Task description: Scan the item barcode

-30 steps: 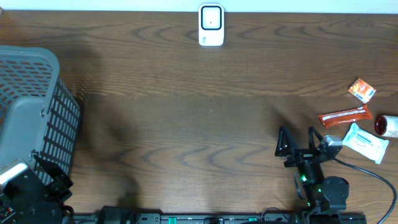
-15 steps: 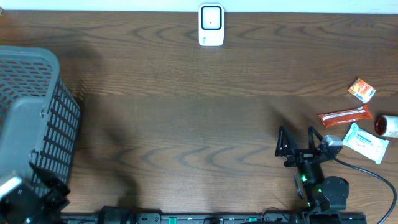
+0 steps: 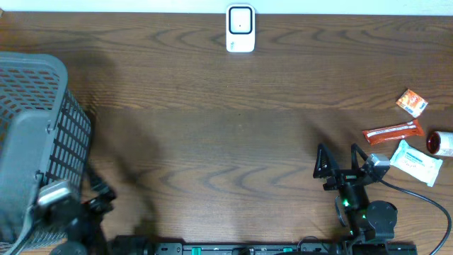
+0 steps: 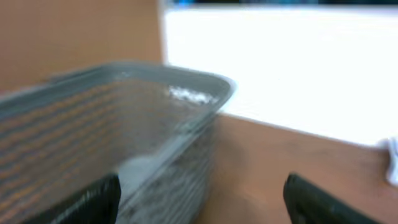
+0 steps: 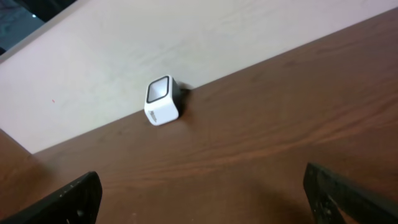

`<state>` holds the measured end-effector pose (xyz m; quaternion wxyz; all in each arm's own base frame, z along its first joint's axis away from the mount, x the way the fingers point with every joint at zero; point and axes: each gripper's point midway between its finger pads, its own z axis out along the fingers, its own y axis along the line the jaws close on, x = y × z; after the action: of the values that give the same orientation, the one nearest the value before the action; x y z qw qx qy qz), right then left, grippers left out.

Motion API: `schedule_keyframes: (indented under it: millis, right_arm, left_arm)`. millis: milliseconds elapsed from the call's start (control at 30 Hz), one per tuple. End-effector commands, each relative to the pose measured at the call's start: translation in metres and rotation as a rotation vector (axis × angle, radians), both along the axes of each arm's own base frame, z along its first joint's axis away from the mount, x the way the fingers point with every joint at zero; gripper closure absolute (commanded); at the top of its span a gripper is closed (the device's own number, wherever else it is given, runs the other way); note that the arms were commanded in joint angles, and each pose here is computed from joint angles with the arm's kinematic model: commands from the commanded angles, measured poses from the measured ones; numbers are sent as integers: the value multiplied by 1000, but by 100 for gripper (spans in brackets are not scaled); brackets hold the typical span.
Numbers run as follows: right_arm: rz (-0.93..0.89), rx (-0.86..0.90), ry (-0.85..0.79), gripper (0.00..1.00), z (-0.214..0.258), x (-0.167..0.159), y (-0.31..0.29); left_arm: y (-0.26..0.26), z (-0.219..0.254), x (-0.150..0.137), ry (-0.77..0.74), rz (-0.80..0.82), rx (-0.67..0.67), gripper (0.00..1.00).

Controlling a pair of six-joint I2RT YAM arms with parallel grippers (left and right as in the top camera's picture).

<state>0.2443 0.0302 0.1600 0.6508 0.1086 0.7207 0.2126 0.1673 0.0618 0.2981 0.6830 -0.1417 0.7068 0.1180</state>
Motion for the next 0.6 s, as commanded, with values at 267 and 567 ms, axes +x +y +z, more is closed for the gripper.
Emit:
schedule_keyframes:
  millis: [267, 567]
  right_arm:
    - [11, 7, 0, 1, 0, -1, 3]
    - [11, 7, 0, 1, 0, -1, 3]
  left_arm:
    - [-53, -115, 67, 78, -309, -29, 16]
    - [-47, -158, 72, 139, -277, -34, 16]
